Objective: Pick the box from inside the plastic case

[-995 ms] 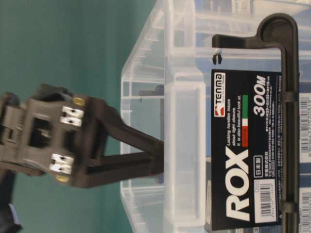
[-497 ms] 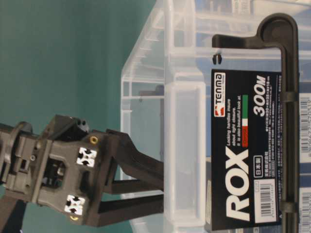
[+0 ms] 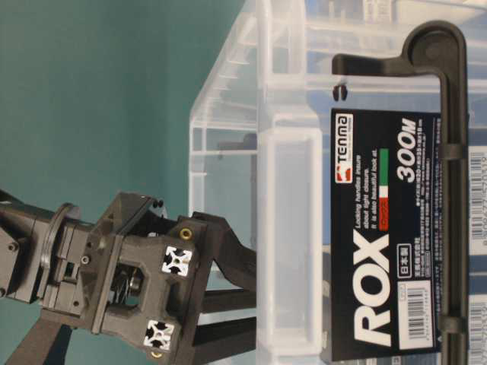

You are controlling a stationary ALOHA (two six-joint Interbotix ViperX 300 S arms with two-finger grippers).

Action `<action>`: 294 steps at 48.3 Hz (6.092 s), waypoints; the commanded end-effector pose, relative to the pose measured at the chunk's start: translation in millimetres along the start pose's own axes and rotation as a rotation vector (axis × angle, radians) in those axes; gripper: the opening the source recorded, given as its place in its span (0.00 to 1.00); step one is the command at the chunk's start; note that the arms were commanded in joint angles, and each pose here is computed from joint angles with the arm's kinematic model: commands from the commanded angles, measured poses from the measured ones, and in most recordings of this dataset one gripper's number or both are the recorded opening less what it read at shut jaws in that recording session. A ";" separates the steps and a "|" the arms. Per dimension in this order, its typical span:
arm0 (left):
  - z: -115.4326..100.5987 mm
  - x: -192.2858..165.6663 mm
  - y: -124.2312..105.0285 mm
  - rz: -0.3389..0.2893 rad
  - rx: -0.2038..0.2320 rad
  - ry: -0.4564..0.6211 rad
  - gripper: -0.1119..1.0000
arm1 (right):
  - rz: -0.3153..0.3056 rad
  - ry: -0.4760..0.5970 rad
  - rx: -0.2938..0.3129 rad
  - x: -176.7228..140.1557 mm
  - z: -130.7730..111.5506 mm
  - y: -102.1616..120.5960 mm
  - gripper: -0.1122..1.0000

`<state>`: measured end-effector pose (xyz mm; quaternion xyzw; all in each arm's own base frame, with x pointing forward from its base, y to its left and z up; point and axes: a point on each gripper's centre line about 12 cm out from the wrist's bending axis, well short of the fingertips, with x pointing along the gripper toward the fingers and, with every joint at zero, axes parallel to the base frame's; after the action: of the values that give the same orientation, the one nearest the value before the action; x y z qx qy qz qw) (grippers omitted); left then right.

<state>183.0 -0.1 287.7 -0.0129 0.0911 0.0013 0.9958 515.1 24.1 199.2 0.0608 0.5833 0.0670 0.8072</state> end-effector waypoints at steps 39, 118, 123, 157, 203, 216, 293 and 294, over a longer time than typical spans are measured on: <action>7.7 0.7 0.1 0.001 0.000 -0.017 0.07 | -0.015 0.024 -0.018 15.6 -5.4 -18.3 0.99; 7.2 1.3 0.4 0.003 -0.001 -0.014 0.07 | -0.059 0.058 0.159 -209.4 -154.6 -55.1 0.67; 7.5 1.0 0.7 0.004 -0.002 -0.015 0.07 | -0.078 0.022 0.149 -189.5 -183.6 -61.8 0.67; 7.9 1.2 0.7 0.004 -0.048 -0.016 0.07 | -0.175 0.102 -0.002 -62.8 -259.6 -111.0 0.67; 9.9 0.9 4.9 0.026 -0.052 -0.021 0.07 | -0.218 0.071 0.035 -32.2 -268.2 -140.2 0.67; 8.8 1.6 5.2 0.028 -0.053 -0.017 0.07 | -0.219 0.063 0.024 -33.5 -264.7 -137.1 0.94; 20.3 -5.5 2.3 0.012 -0.047 -0.064 0.07 | -0.244 -1.139 -0.058 -250.9 -246.0 -11.1 0.97; 20.7 -5.9 2.3 0.012 -0.048 -0.067 0.07 | -0.236 -1.136 -0.053 -248.8 -245.7 -10.7 0.97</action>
<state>179.8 2.4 297.6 -0.0379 0.0725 0.0097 0.9966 203.1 -29.6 354.4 -0.0124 0.0622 -0.0595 0.9962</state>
